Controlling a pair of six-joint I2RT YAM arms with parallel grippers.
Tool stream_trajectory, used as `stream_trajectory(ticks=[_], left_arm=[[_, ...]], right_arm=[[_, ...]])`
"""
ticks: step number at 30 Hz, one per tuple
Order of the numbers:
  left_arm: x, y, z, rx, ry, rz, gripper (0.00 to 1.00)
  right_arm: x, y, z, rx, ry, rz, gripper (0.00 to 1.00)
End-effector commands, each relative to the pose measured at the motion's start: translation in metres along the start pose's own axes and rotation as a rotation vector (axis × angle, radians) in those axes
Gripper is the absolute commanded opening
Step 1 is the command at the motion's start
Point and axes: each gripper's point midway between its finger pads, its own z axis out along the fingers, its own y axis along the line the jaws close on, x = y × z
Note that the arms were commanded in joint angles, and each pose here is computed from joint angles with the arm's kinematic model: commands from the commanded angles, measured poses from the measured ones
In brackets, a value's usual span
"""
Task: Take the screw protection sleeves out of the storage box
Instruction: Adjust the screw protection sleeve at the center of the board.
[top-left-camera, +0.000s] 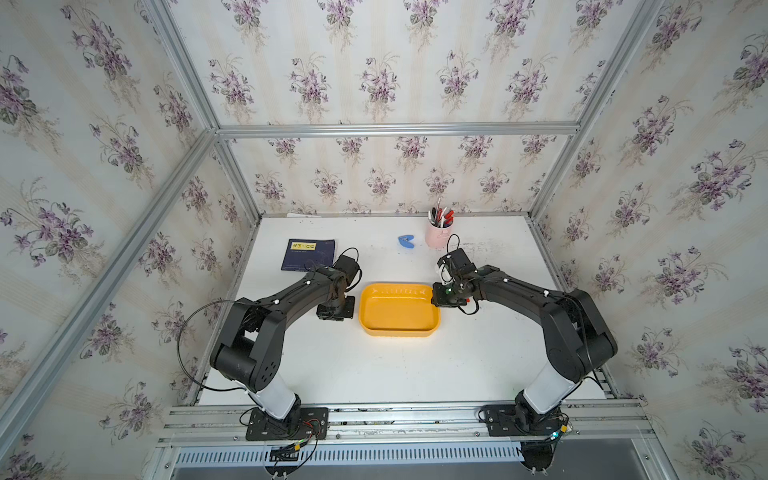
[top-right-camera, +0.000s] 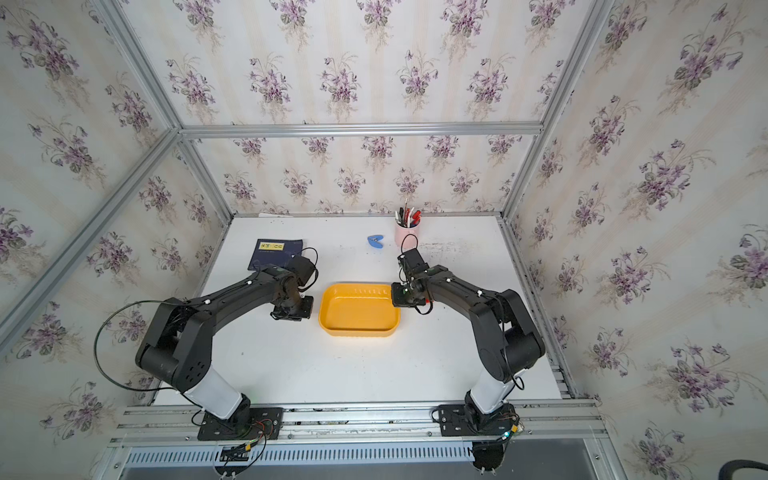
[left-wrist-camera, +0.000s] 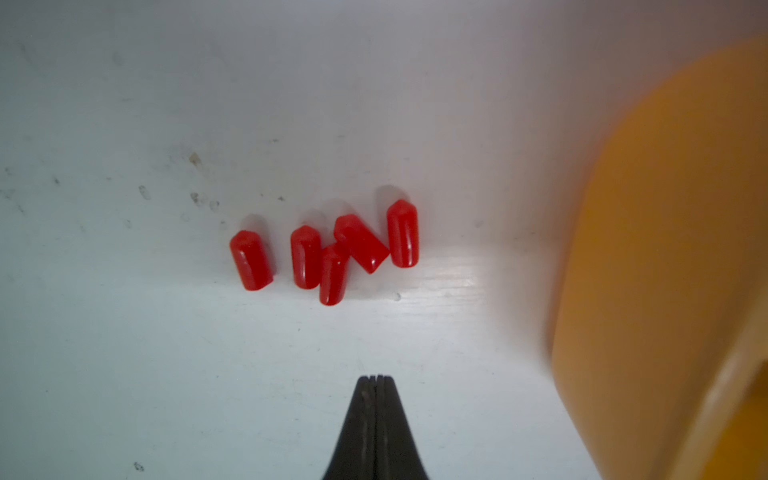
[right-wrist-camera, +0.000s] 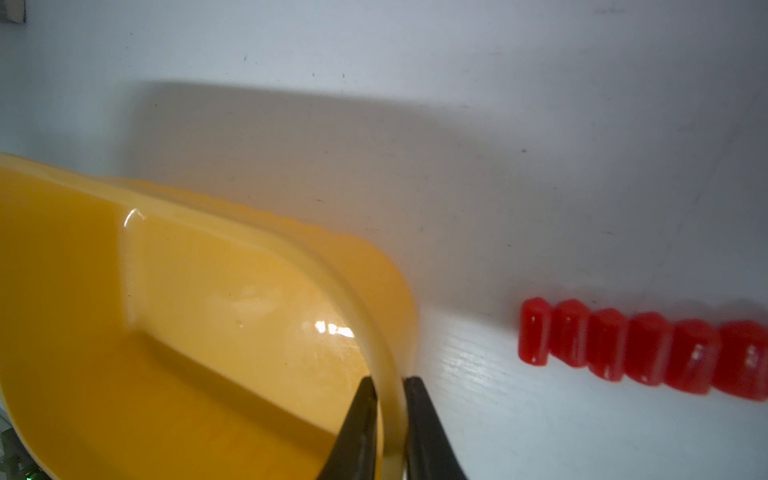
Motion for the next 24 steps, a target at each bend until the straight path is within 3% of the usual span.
stream_trajectory(ticks=[1,7,13,24], left_arm=[[0.005,0.009,0.003,-0.054,0.024,-0.025,0.01],[-0.002,0.022,0.011,-0.141,0.014,-0.032,0.01],[-0.010,0.012,0.019,-0.104,-0.022,-0.027,0.01],[-0.053,0.010,-0.013,-0.136,-0.164,-0.065,0.04]], right_arm=[[0.001,-0.001,0.000,0.003,0.002,-0.010,0.17],[0.001,0.000,0.002,-0.001,0.003,-0.010,0.17],[0.001,-0.001,0.002,0.001,0.005,-0.011,0.17],[0.004,-0.002,0.003,0.002,0.013,-0.012,0.17]])
